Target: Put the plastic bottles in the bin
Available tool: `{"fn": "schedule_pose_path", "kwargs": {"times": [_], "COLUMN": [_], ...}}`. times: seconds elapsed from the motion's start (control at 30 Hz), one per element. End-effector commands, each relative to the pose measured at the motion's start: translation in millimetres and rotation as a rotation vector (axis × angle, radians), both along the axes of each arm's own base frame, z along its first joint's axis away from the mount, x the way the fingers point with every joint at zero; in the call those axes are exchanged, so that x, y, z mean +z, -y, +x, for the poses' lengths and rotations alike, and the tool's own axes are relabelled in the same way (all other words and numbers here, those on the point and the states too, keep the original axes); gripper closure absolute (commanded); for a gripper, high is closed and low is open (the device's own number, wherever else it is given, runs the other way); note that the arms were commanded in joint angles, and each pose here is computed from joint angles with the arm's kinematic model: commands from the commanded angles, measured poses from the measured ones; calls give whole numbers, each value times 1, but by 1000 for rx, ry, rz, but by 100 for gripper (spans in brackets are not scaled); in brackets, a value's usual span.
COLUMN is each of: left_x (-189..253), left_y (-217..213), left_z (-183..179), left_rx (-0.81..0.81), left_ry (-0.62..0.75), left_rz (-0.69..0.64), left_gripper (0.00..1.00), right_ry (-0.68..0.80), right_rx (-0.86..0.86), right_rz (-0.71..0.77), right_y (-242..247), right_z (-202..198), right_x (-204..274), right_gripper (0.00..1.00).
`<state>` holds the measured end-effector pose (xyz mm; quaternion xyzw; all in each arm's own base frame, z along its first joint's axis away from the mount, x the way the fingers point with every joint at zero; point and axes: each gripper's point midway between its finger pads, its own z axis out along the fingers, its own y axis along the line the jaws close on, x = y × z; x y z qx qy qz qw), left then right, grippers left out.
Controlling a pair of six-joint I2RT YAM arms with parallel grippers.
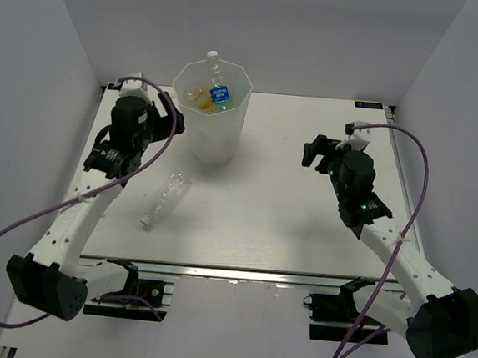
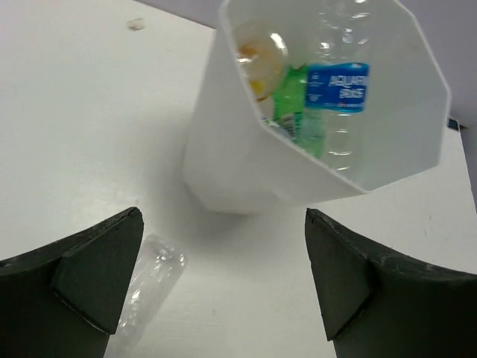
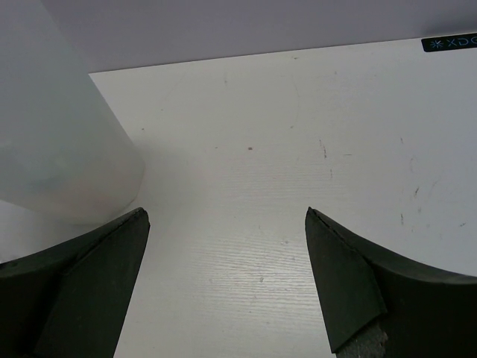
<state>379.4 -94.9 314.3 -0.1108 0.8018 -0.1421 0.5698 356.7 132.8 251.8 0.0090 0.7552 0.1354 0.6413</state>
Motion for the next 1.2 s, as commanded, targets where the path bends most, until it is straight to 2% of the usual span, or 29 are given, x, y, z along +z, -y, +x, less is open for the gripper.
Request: {"fn": "schedule_pose_path", "kwargs": {"times": [0.0, 0.13, 0.23, 0.33, 0.47, 0.67, 0.73, 0.93, 1.17], "left_x": [-7, -53, -118, -166, -188, -218, -221, -251, -270], "left_y": [-33, -53, -57, -56, -47, -19, -17, -21, -13], "left_z": [-21, -38, -48, -53, -39, -43, -45, -59, -69], "left_rx": [196, 291, 287, 235, 193, 20, 7, 28, 14], "left_ry": [-21, -135, -291, -386, -326, -337, -334, -414, -491], "left_rz": [-52, -19, 15, 11, -22, -54, -65, -36, 78], "left_gripper": [2, 2, 2, 2, 2, 2, 2, 2, 2], "right_ry": [67, 55, 40, 43, 34, 31, 32, 14, 2], "right_rx": [41, 45, 66, 97, 105, 92, 97, 90, 69], "right_rz": [51, 58, 77, 84, 93, 117, 124, 122, 120], "right_y": [-6, -3, -5, -10, -10, -4, -5, -3, 1], "right_z": [5, 5, 4, 5, 8, 9, 10, 13, 15], "right_x": [21, 17, 12, 13, 10, 5, 6, 1, -2], "right_gripper": [11, 11, 11, 11, 11, 11, 11, 11, 11]}}
